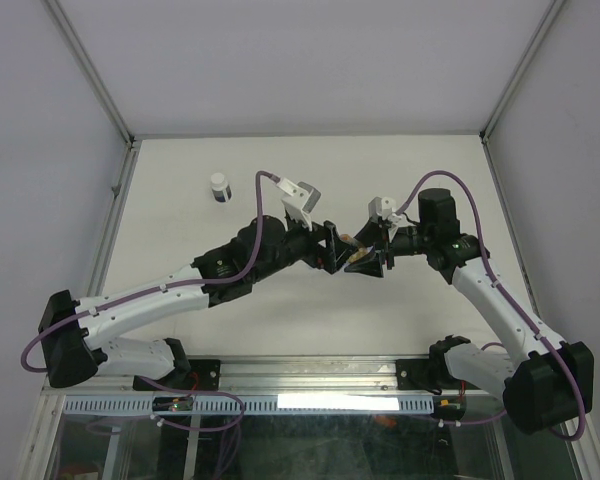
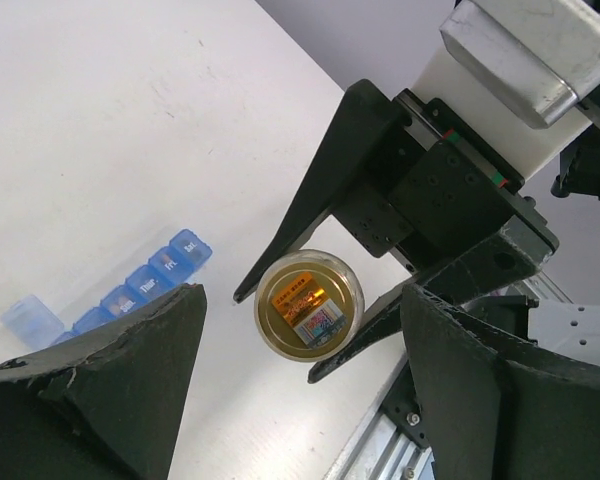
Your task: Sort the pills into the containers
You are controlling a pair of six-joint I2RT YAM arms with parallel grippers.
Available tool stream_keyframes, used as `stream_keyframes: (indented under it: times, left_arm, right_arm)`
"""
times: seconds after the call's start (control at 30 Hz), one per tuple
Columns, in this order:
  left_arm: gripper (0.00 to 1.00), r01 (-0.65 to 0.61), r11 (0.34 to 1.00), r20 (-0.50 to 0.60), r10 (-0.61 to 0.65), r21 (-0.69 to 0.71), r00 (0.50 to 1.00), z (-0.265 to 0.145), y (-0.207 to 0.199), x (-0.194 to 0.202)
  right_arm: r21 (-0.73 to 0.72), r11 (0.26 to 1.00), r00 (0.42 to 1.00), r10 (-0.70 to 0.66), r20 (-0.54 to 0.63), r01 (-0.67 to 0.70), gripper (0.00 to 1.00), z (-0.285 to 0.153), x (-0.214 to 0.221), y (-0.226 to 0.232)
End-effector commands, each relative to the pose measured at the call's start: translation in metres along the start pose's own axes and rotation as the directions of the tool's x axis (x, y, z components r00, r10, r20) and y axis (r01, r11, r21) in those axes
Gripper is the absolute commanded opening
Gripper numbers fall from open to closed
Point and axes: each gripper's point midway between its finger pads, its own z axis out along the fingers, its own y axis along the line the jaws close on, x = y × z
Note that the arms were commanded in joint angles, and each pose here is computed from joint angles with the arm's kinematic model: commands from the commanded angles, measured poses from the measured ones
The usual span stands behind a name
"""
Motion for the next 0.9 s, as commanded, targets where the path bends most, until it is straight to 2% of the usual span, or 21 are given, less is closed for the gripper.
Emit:
stream_keyframes:
  times: [0.0, 0.17, 0.33, 0.63, 0.67, 0.8, 0.87]
  left_arm:
    - [0.77, -0.013, 0.999, 0.044, 0.011, 0.052, 0.999, 0.000, -0.022, -0.025]
    - [0.63, -0.018, 0.998, 0.026, 0.017, 0.053, 1.000, 0.001, -0.023, -0.022]
    - [0.55, -0.028, 0.998, 0.003, 0.027, 0.055, 1.000, 0.004, -0.024, -0.017]
    - [0.54, -0.046, 0.998, -0.031, 0.048, 0.052, 0.998, 0.006, -0.022, -0.011]
    - [0.52, -0.050, 0.997, -0.032, 0.052, 0.052, 0.998, 0.007, -0.022, -0.011]
    - [0.31, -0.068, 0.996, -0.040, 0.070, 0.052, 0.997, 0.007, -0.022, -0.010]
    - [0.26, -0.091, 0.994, -0.049, 0.095, 0.060, 0.994, 0.008, -0.022, -0.008]
  right_arm:
    - [-0.005, 0.998, 0.997, -0.068, 0.037, 0.069, 0.00, -0.001, -0.020, -0.002]
    - [-0.004, 0.998, 0.997, -0.070, 0.038, 0.070, 0.00, -0.001, -0.020, -0.002]
    - [-0.005, 0.997, 0.997, -0.071, 0.039, 0.071, 0.00, -0.001, -0.021, -0.002]
    - [-0.004, 0.997, 0.997, -0.072, 0.039, 0.072, 0.00, -0.001, -0.021, -0.002]
    - [-0.005, 0.997, 0.997, -0.071, 0.038, 0.071, 0.00, -0.001, -0.021, -0.002]
    - [-0.006, 0.997, 0.997, -0.070, 0.039, 0.071, 0.00, -0.001, -0.021, -0.002]
    - [-0.006, 0.998, 0.997, -0.070, 0.038, 0.070, 0.00, -0.001, -0.020, -0.002]
